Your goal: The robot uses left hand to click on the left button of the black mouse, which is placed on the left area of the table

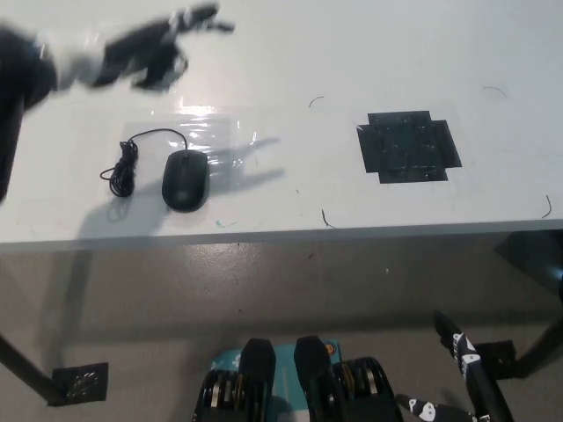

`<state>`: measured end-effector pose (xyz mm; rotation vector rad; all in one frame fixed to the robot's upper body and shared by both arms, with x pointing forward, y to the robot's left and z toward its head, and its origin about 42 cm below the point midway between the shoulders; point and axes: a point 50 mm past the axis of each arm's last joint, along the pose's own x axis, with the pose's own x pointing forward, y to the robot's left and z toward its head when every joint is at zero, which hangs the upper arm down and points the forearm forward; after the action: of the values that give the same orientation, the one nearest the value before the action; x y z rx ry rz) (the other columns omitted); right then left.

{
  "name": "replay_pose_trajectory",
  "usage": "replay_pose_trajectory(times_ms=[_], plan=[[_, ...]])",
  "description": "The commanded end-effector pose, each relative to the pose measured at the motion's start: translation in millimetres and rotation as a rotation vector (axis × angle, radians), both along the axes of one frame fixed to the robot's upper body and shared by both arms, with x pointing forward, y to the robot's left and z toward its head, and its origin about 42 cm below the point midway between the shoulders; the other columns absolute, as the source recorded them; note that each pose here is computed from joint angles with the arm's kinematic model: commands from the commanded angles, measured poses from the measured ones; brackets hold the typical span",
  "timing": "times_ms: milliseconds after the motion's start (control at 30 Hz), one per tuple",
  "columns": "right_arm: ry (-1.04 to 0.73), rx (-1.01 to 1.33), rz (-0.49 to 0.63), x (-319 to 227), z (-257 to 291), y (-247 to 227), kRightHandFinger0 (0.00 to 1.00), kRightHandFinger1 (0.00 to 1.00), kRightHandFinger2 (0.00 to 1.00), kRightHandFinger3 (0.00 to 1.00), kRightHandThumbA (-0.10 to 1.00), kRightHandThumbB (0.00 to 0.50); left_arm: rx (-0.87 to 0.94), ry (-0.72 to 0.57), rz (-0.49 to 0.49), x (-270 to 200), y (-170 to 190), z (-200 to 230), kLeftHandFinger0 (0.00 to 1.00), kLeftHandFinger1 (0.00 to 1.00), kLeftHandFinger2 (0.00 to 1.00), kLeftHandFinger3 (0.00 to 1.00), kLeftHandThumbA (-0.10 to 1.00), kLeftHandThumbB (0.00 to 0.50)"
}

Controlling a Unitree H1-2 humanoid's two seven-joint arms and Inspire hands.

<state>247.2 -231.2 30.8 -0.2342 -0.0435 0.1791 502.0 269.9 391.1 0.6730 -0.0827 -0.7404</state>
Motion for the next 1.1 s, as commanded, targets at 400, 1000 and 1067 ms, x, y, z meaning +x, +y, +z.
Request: replay_pose_trajectory(times_ms=[400,1000,1067], plan=[[0.007,0.015,0.004,-33,-17,5,1.00,1.00,1.00,1.00,1.00,0.178,-0.693,-0.379,-0.094,-336,-11,-114,1.00,1.00,1.00,1.00,1.00,0.500],[-0.011,0.054,0.006,-23,-12,13,1.00,1.00,1.00,1.00,1.00,0.161,-0.516,-0.051,0.480,-302,1,-320,1.00,1.00,1.00,1.00,1.00,0.301],[-0.016,0.054,0.009,-20,-11,14,1.00,1.00,1.00,1.00,1.00,0.157,-0.517,-0.040,0.498,-299,1,-322,1.00,1.00,1.00,1.00,1.00,0.296]])
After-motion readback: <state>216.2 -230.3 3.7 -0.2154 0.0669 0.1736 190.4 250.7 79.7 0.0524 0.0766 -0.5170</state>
